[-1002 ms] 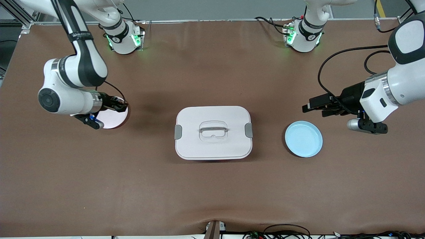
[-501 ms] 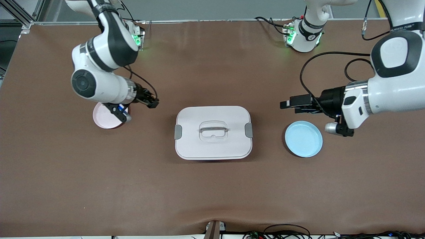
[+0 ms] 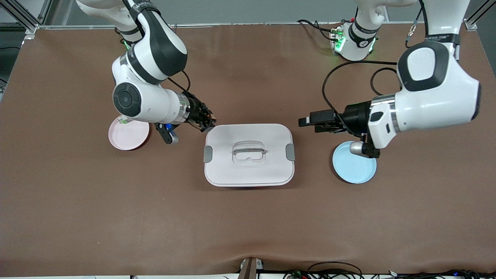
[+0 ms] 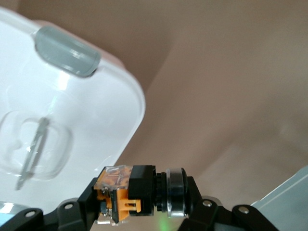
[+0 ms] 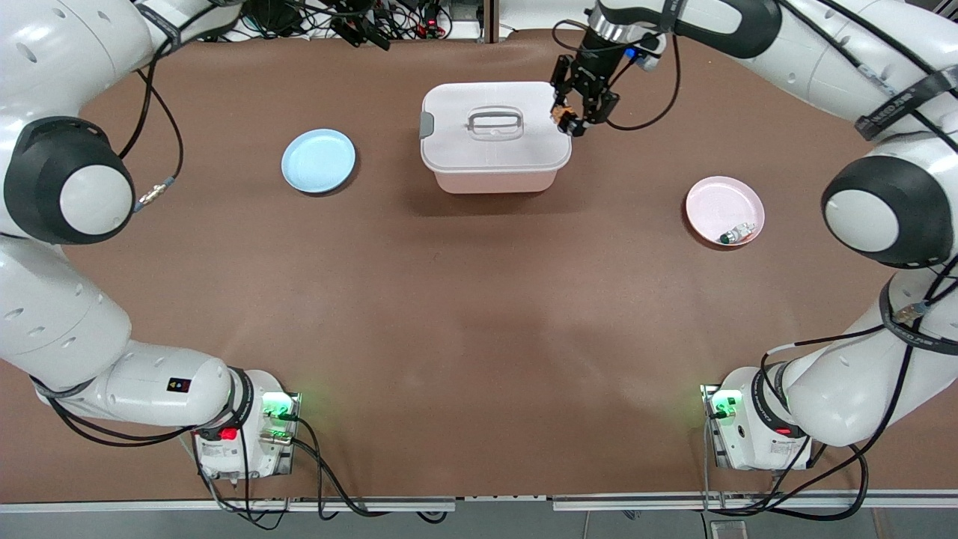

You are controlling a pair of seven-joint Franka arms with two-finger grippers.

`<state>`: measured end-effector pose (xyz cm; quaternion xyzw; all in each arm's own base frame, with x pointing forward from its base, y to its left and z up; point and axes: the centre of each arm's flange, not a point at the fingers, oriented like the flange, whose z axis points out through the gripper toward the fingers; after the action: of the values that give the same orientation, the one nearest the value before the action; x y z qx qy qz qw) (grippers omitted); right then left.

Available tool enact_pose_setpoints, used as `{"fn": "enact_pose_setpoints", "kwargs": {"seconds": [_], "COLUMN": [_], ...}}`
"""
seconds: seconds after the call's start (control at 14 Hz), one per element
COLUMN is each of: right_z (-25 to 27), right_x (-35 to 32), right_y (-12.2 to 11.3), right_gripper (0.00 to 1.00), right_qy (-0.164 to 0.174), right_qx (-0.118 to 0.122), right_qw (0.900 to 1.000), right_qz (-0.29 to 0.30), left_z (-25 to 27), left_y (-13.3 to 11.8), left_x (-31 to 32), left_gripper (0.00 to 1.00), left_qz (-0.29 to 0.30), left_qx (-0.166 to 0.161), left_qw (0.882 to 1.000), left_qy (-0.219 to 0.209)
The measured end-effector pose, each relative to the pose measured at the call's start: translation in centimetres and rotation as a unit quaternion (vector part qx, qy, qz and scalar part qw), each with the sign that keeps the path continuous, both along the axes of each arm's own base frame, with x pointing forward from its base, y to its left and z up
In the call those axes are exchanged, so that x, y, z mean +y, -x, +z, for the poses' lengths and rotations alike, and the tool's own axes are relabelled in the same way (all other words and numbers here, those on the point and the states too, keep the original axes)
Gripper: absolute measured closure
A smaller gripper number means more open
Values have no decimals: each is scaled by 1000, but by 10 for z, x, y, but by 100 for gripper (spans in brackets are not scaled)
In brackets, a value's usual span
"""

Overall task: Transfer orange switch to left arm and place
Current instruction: 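Carry the switch over the box while the left gripper approaches it, then close the left gripper on the switch beside the right gripper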

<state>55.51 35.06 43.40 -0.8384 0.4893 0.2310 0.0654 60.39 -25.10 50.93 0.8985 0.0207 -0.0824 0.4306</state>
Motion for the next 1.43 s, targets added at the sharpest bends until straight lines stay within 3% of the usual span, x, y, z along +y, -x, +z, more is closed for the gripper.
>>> {"fn": "enact_pose_setpoints", "kwargs": {"seconds": [0.43, 0.64, 0.93, 1.22, 1.43], "right_z": [6, 16, 23, 17, 16], "right_x": [47, 56, 66, 75, 94], "right_y": [-31, -44, -57, -62, -52], "right_gripper": [27, 27, 27, 27, 27], "right_qy": [-20, -25, -58, -65, -67], "right_qx": [18, 23, 29, 28, 28], "right_qw": [996, 991, 981, 976, 975], "right_qz": [-82, -131, -180, -205, -211], "left_z": [-28, -55, -76, -79, -82], "left_y": [20, 24, 25, 30, 29], "left_x": [-58, -79, -100, -114, -113], "left_gripper": [0, 0, 0, 0, 0], "left_qz": [7, 6, 19, 21, 25], "left_qx": [-14, 0, -3, -2, -2], "left_qw": [1000, 1000, 1000, 1000, 1000], "left_qy": [1, 2, 1, 8, 8]}}
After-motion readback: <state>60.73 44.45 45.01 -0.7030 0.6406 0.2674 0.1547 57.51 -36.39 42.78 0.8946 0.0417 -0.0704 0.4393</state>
